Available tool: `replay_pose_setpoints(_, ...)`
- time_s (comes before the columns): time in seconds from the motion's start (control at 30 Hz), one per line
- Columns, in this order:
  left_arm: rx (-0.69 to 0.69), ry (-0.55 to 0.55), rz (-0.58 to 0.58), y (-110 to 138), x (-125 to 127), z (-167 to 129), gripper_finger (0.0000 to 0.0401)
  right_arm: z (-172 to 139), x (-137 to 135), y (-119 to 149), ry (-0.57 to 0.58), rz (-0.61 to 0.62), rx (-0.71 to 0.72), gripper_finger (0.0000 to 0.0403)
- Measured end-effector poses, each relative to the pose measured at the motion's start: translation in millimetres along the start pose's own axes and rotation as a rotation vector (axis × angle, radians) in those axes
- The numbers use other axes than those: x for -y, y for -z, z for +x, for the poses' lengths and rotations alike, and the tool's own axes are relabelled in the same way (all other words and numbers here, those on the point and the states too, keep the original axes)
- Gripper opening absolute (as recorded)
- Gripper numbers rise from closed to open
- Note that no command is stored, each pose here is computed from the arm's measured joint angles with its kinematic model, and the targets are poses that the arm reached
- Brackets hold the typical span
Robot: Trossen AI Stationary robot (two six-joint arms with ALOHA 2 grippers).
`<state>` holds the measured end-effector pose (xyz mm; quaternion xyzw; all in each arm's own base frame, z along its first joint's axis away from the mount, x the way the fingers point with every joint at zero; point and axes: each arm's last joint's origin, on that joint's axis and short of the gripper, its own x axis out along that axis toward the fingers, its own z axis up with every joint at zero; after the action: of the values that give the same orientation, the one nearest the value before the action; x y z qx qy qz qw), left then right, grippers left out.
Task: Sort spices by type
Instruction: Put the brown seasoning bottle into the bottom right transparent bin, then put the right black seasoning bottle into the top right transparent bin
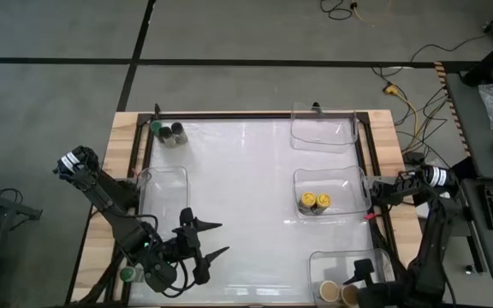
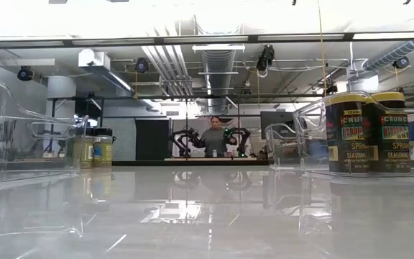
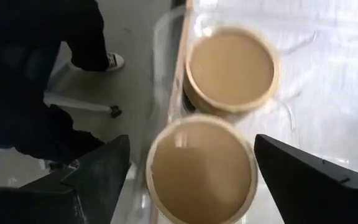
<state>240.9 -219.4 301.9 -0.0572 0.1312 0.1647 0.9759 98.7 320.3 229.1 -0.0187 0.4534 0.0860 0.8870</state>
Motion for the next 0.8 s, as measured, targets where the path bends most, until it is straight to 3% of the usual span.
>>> replay_pose_setpoints(0.23,-0.028,0.039,-0.019,1.7,1.0,0.2,0.0285,-14.4,0.2,-16.9,0.057,-0.048,0.112,0.0347)
replay_pose_setpoints(0.43,-0.040,0.035,-0.005,9.7,5.5,4.9,0.0285,-12.2,12.2,-24.8,0.128,-0.047,0.093,0.0344)
replay_pose_setpoints(0.8,-0.071,0.052,0.031,17.2,9.1,8.9,0.0285,-11.3,28.8,-45.1,0.150,-0.013,0.100,0.0331)
